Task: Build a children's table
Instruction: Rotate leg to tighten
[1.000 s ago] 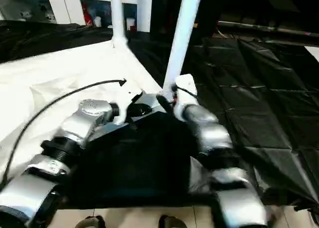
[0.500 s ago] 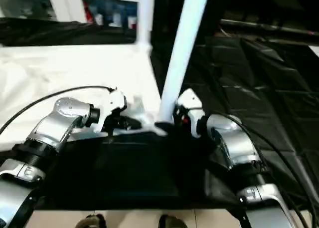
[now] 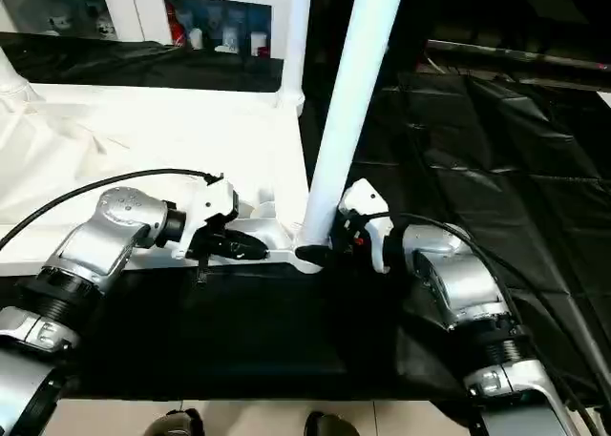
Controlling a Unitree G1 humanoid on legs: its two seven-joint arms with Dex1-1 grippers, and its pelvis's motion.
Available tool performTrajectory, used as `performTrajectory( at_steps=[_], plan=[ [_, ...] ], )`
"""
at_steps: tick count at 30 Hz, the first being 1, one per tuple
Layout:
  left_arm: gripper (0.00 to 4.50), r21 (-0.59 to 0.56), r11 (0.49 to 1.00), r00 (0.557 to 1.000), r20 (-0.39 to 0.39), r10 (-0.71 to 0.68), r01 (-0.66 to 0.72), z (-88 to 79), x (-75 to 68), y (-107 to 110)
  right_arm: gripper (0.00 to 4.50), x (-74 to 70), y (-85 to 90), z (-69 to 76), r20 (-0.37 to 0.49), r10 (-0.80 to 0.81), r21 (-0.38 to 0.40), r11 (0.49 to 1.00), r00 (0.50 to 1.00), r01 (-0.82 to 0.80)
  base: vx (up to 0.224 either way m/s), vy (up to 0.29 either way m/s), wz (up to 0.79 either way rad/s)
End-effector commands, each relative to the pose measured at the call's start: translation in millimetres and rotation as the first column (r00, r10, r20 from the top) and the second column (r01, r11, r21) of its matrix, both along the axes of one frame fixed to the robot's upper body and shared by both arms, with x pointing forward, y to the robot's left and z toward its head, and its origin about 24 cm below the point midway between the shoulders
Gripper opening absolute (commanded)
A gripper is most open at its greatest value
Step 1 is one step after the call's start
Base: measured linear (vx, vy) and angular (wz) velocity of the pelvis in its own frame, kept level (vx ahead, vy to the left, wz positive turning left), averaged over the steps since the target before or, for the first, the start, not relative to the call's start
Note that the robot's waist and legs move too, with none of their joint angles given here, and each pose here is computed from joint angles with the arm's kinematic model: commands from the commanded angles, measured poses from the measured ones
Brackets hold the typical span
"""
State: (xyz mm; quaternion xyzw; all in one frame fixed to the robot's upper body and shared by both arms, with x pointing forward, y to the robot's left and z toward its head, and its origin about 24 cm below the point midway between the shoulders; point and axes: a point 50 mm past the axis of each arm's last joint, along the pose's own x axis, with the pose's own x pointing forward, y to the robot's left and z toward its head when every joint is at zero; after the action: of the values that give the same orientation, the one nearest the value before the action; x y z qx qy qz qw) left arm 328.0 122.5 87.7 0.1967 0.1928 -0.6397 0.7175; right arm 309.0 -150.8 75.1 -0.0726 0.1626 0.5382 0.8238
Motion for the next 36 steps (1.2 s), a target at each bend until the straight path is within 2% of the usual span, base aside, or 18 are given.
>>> performTrajectory(
  at_steps=[1, 4, 8, 9, 11, 14, 18, 20, 23, 26, 28, 31, 33, 36],
  plan=[
    [0.0, 0.041, 0.999, 0.998, -0.061, -0.017, 0.02, -17.5, -7.4, -5.5, 2.57, -6.6, 10.2, -0.2, -0.019, 0.082, 0.027, 0.996, 0.996, -0.081, 0.0, 0.0, 0.0],
    [0.0, 0.032, 0.999, 0.998, -0.06, -0.007, 0.009, -17.5, -7.2, -5.7, 2.56, -6.8, 10.3, -3.3, -0.027, 0.068, 0.03, 0.997, 0.997, -0.067, 0.0, 0.0, 0.0],
    [0.0, 0.014, 0.993, 0.993, -0.026, 0.116, -0.116, -17.1, 2.7, -11.5, 2.56, 7.8, 12.9, -17.6, -0.008, -0.161, 0.004, 0.987, 0.987, 0.161, 0.0, 0.0, 0.0],
    [0.0, 0.013, 0.993, 0.992, -0.024, 0.121, -0.121, -17.1, 3.2, -11.9, 2.56, 8.4, 13.0, -18.3, -0.007, -0.172, 0.002, 0.985, 0.985, 0.172, 0.0, 0.0, 0.0],
    [0.0, 0.008, 0.983, 0.983, -0.001, 0.181, -0.181, -18.3, 7.9, -20.4, 2.56, 16.0, 17.3, -27.3, -0.026, -0.317, -0.002, 0.948, 0.948, 0.317, 0.0, 0.0, 0.0],
    [0.0, -0.008, 0.966, 0.966, 0.014, 0.257, -0.257, -21.3, 12.5, -40.2, 2.56, 26.9, 27.7, -37.1, -0.098, -0.534, 0.008, 0.843, 0.84, 0.537, 0.0, 0.0, 0.0],
    [0.0, -0.019, 0.949, 0.949, 0.015, 0.315, -0.314, -22.7, 13.6, -64.8, 2.56, 33.8, 41.3, -42.2, -0.127, -0.649, -0.012, 0.757, 0.75, 0.653, 0.0, 0.0, 0.0],
    [0.0, -0.023, 0.945, 0.945, 0.021, 0.326, -0.325, -22.3, 13.3, -79.7, 2.56, 36.2, 53.2, -43.2, -0.118, -0.668, -0.021, 0.741, 0.735, 0.671, 0.0, 0.0, 0.0],
    [0.0, -0.042, 0.949, 0.949, 0.033, 0.313, -0.311, -19.9, 12.8, -95.6, 2.56, 37.2, 69.8, -41.4, -0.095, -0.648, -0.017, 0.76, 0.756, 0.65, 0.0, 0.0, 0.0],
    [0.0, -0.046, 0.953, 0.952, 0.05, 0.303, -0.3, -17.1, 15.1, -95.3, 2.56, 38.6, 72.0, -37.5, -0.083, -0.636, 0.004, 0.769, 0.767, 0.639, 0.0, 0.0, 0.0],
    [0.0, -0.044, 0.952, 0.951, 0.055, 0.303, -0.301, -16.8, 16.0, -93.7, 3.11, 39.1, 71.3, -36.4, -0.084, -0.636, 0.013, 0.769, 0.767, 0.639, 0.0, 0.0, 0.0],
    [0.0, -0.033, 0.955, 0.952, 0.072, 0.296, -0.295, -16.3, 18.9, -81.9, 3.32, 42.6, 61.6, -30.1, -0.082, -0.633, 0.053, 0.769, 0.77, 0.637, 0.0, 0.0, 0.0],
    [0.0, -0.024, 0.966, 0.964, 0.07, 0.257, -0.256, -16.4, 18.2, -70.3, 3.6, 43.8, 50.8, -21.1, -0.027, -0.585, 0.083, 0.807, 0.811, 0.585, 0.0, 0.0, 0.0],
    [0.0, -0.009, 0.976, 0.973, 0.078, 0.217, -0.217, -16.9, 17.0, -63.0, 3.71, 41.9, 43.2, -15.7, -0.022, -0.537, 0.107, 0.837, 0.843, 0.537, 0.0, 0.0, 0.0]
  ],
)
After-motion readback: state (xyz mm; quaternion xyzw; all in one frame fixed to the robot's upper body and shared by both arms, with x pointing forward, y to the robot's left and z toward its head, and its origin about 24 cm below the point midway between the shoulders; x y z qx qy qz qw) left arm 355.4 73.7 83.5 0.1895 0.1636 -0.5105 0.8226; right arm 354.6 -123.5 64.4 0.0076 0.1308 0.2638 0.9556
